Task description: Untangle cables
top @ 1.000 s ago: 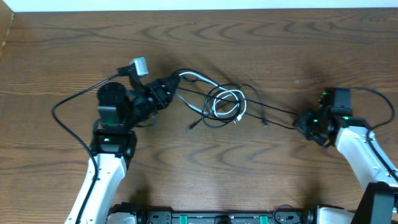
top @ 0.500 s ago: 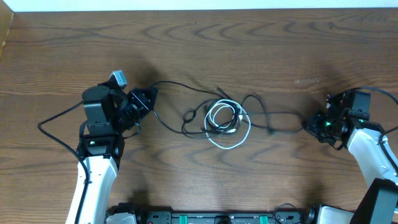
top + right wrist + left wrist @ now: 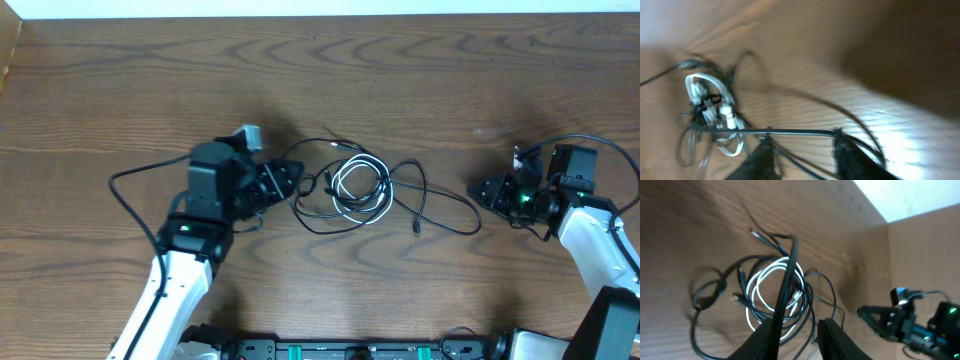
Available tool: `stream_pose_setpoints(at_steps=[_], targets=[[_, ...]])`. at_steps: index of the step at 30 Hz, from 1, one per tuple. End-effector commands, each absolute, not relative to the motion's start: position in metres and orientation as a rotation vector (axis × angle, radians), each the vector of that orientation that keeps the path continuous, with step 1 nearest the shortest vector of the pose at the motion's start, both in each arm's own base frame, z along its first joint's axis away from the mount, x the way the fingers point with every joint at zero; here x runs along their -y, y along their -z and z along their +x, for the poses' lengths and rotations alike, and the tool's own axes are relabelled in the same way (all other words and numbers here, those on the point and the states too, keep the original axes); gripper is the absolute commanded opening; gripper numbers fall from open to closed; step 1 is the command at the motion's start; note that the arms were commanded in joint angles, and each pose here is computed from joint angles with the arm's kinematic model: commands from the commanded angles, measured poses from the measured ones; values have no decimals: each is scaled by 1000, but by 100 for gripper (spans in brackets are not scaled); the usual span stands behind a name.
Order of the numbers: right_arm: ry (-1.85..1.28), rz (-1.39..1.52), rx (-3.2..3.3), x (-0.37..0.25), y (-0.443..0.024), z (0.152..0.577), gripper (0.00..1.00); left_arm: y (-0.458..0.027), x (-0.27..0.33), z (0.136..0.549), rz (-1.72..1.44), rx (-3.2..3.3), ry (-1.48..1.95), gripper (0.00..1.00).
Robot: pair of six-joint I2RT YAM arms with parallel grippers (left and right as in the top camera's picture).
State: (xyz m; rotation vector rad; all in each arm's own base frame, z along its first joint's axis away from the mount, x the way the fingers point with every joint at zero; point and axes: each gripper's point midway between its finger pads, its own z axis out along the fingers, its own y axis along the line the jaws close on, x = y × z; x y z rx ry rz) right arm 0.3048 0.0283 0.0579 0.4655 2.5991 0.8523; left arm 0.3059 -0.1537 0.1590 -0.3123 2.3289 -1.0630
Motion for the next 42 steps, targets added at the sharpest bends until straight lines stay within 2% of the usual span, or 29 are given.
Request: stream_pose_setpoints(at_steps=[1,3,5,7,11,18,22,28,37,42], targets=[[-1133,171,-2477,-66,-84,303,50,-150,158,313,-281,-2351,937,34],[-1230,-8,-2393,-86,-99,301,59,-137,164,313,-277,-2388,897,38],[-1236,-134,-2361,-98,-103,299,67,-123,170,311,-269,-2430,874,47],[-1209,-263,-2340,-111,-103,298,70,-110,177,309,-256,-2472,871,57],[-1184,-471,-2262,-141,-110,300,71,-84,185,307,-262,-2545,858,61],[-754,-593,-2325,-155,-84,323,59,-60,186,309,-316,-2602,843,61],[-718,-685,-2315,-169,-81,316,57,-60,186,309,-317,-2603,843,61],[-546,-704,-2355,-162,-68,321,48,-60,186,309,-317,-2604,843,62],[-560,-719,-2439,-161,-39,316,45,-60,186,309,-317,-2604,843,62],[-677,-747,-2423,-173,-38,309,35,-60,186,309,-317,-2604,842,62]])
